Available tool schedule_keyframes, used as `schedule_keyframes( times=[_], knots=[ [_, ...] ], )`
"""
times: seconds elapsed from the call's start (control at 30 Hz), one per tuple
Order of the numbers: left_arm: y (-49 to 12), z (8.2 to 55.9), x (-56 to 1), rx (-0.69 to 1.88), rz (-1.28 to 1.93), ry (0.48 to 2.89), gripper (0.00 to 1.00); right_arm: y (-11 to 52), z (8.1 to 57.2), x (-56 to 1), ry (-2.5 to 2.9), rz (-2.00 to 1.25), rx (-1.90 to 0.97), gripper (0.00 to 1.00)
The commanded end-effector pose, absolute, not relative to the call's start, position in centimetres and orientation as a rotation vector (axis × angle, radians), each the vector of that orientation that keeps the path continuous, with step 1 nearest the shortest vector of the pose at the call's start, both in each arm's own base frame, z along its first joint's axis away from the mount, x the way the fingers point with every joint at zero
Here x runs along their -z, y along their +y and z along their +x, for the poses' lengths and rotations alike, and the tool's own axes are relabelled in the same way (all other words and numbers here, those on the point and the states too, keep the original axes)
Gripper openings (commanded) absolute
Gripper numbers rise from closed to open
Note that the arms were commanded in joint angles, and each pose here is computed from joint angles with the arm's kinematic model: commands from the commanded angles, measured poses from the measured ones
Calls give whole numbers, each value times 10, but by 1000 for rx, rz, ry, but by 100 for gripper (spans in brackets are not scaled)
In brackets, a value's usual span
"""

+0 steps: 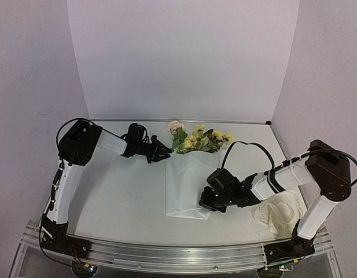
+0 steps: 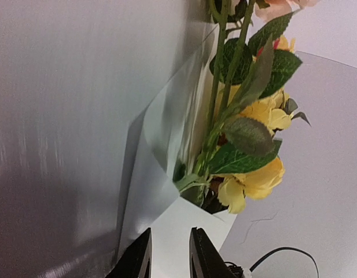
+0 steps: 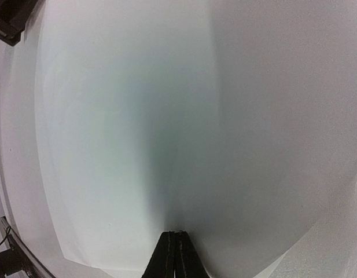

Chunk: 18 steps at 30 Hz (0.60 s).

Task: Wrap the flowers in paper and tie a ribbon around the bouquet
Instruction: Press the fold line of the folded bouquet.

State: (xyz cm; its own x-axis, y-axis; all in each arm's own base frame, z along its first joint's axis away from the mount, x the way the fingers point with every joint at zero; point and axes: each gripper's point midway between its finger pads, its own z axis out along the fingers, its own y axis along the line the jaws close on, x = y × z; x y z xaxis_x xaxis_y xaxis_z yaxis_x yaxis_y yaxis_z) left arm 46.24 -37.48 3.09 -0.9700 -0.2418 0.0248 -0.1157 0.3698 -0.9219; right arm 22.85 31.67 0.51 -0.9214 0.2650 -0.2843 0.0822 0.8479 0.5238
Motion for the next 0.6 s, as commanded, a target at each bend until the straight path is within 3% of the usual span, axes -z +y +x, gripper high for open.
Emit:
schedule_keyframes(
  times=[0.0, 0.33, 0.43, 0.57],
  knots=[
    [-371, 495, -39, 1662, -324, 2462, 25, 274, 204, 31, 2814, 261, -489, 3],
    [-350, 537, -74, 1631, -246, 2388, 25, 279, 207, 25, 2805, 259, -511, 3],
    [-349, 515, -111, 1645, -123, 2358, 26, 283, 211, 14, 2788, 249, -525, 4],
    [-357, 442, -136, 1682, 8, 2383, 26, 286, 215, -4, 2759, 245, -549, 4]
  ],
)
